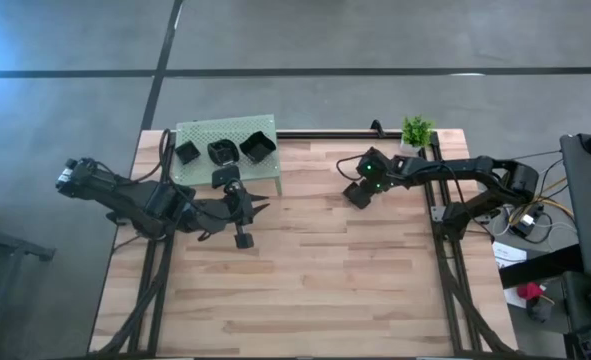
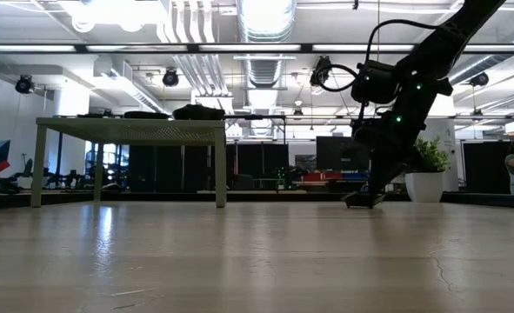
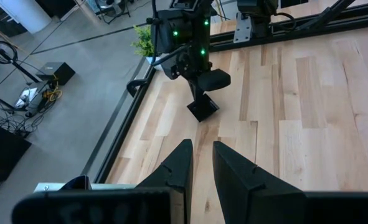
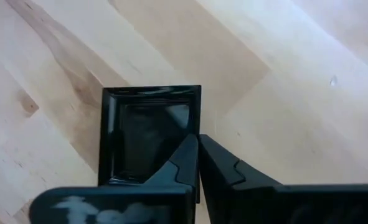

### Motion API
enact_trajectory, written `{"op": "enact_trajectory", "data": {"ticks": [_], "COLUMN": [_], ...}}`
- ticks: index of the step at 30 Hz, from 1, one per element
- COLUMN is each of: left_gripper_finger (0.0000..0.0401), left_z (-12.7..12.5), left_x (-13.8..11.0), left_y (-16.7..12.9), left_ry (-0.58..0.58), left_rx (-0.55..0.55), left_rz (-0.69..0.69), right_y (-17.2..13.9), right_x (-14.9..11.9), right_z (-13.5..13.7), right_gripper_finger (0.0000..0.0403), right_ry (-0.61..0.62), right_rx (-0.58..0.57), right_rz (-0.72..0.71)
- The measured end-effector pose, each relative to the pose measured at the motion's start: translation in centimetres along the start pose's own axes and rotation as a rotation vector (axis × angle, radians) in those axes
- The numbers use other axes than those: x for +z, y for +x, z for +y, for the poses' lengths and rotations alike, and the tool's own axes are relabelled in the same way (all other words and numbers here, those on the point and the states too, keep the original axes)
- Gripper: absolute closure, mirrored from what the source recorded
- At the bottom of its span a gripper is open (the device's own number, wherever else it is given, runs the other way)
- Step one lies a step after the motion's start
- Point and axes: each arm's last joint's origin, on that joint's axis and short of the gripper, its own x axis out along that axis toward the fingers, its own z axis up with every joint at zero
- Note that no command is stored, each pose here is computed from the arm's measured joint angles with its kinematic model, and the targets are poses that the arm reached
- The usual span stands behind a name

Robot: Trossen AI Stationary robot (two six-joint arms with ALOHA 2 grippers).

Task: Pick & Place Mini shaped plates
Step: Stack the black square shaped plate on top of the square shaped plate on the shelf

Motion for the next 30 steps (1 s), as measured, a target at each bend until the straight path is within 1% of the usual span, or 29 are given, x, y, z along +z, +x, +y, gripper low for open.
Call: {"op": "enact_trajectory", "data": {"ticks": [7, 13, 15, 20, 24, 27, 30], "left_gripper_finger": [0.0343, 0.0343, 0.0343, 0.0343, 0.0343, 0.0343, 0.0343], "left_z": [0.0, 0.0, 0.0, 0.0, 0.0, -0.1, -0.3], "left_x": [0.0, 0.0, 0.0, 0.0, 0.0, -0.2, -0.4], "left_y": [0.0, 0.0, 0.0, 0.0, 0.1, 0.2, 0.4], "left_ry": [0.0, 0.0, 0.0, -0.005, -0.011, -0.008, -0.005], "left_rx": [0.0, 0.0, 0.0, 0.0, 0.0, 0.0, 0.0], "left_rz": [0.0, 0.0, 0.0, 0.0, 0.002, 0.006, 0.009], "right_y": [-0.7, -2.2, -2.8, -4.5, -5.9, -6.6, -6.4], "right_x": [0.6, 0.9, 0.8, 0.7, 0.4, 0.2, -0.1], "right_z": [0.2, 0.9, 1.3, 2.2, 3.1, 3.4, 3.2], "right_gripper_finger": [0.0395, 0.0395, 0.0395, 0.0395, 0.0395, 0.0395, 0.0394], "right_ry": [-0.019, -0.043, -0.057, -0.09, -0.121, -0.131, -0.109], "right_rx": [0.009, 0.041, 0.052, 0.028, 0.056, 0.074, 0.07], "right_rz": [-0.038, -0.096, -0.121, -0.207, -0.262, -0.281, -0.267]}}
